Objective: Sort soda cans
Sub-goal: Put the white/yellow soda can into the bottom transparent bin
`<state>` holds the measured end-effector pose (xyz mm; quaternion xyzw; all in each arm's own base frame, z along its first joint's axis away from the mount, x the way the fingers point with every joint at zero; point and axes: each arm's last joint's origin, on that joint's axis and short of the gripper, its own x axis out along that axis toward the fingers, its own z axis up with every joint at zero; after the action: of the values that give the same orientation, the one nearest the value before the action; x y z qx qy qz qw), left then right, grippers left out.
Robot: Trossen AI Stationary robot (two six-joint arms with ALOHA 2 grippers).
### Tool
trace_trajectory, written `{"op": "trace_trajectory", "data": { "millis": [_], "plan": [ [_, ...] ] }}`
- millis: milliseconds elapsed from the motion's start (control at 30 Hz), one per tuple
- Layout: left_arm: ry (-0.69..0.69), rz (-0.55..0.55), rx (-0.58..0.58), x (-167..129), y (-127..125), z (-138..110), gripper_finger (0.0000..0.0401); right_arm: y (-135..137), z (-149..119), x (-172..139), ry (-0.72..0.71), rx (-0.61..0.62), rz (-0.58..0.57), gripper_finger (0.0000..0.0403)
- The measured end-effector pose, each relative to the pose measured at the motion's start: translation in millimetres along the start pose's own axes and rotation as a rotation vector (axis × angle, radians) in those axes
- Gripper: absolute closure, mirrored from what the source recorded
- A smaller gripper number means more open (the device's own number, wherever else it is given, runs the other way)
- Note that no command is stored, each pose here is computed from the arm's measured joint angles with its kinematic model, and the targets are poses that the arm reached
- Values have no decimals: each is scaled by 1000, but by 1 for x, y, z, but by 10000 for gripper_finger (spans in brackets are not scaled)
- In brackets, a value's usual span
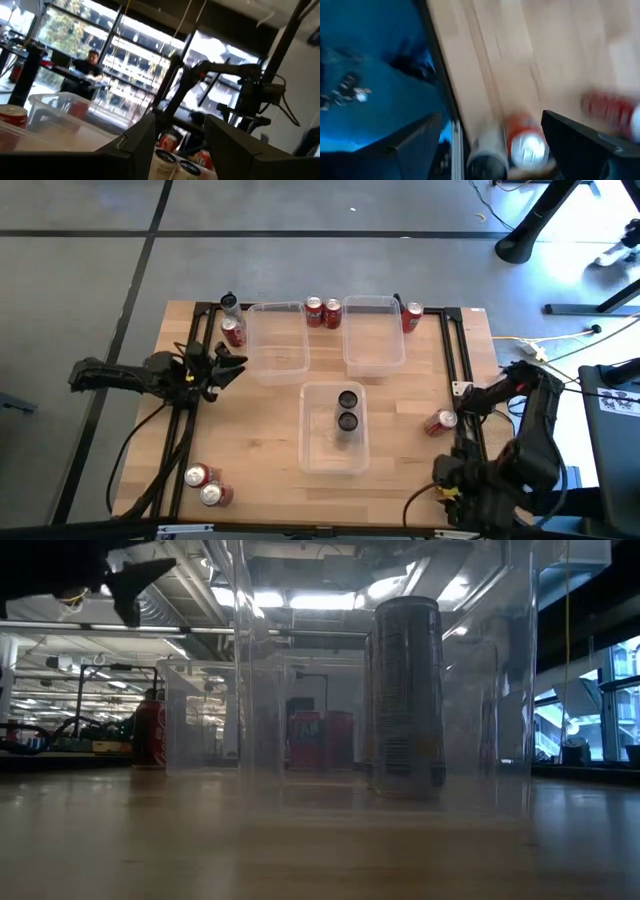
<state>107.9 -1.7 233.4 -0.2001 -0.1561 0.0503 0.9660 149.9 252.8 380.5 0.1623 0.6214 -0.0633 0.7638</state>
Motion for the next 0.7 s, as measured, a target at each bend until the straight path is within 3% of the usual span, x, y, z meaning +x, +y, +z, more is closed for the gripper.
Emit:
{"op": "trace_trajectory", "data": {
  "millis": [200, 400, 533, 700],
  "plan": [
    [128, 43, 77, 38, -19, 5, 239, 2, -28, 14, 70, 116, -54, 61],
    [217, 60, 118, 69, -29, 1, 239, 2, -43, 19, 90, 94, -76, 61],
    [244, 65, 161, 79, -31, -2, 239, 2, -43, 20, 70, 100, -73, 61],
    [245, 69, 130, 80, -32, -1, 239, 1, -39, 20, 104, 117, -82, 61]
  ]
}}
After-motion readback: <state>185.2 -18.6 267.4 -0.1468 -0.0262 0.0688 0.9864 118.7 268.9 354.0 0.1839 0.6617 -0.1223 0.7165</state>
